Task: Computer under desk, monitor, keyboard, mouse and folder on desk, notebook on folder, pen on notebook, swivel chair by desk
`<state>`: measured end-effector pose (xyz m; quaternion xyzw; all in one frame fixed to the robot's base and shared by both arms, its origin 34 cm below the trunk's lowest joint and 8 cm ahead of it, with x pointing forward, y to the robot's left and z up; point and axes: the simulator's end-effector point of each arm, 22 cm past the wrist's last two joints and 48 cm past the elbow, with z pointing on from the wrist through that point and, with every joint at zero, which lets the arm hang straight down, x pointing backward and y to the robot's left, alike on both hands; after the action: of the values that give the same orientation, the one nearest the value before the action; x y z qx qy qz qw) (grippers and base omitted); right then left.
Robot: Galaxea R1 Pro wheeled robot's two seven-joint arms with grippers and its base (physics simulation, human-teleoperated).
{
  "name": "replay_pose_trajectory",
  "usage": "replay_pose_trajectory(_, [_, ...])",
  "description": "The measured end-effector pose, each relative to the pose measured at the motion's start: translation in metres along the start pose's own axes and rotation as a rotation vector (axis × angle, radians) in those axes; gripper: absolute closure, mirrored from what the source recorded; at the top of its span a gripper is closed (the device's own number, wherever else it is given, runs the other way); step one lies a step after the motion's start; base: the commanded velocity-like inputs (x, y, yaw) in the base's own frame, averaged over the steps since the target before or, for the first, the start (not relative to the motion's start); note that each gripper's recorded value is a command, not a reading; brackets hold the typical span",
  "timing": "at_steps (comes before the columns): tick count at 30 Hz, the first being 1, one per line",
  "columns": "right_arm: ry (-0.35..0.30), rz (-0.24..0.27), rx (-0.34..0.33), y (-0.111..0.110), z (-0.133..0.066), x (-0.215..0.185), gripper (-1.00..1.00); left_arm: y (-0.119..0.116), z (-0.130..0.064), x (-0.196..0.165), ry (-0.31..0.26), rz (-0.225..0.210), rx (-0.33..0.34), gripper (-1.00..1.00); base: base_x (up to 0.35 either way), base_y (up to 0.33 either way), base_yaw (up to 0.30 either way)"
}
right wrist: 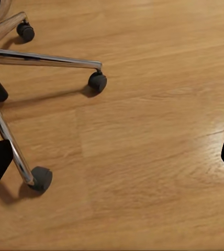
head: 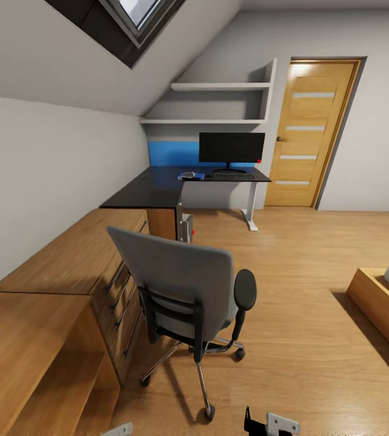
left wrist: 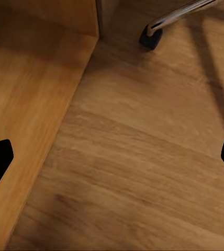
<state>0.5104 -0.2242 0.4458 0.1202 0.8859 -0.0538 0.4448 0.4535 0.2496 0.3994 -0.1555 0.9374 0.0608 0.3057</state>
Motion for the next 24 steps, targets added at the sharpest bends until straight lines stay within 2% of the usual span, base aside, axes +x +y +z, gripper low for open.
replay_pose_trajectory(24, [0.029, -0.006, 0.005, -0.005, 0.023, 0.058, -1.0, 0.004, 0.037, 0.048, 0.028, 0.007, -0.006, -1.0, 0.0, 0.0, 0.0])
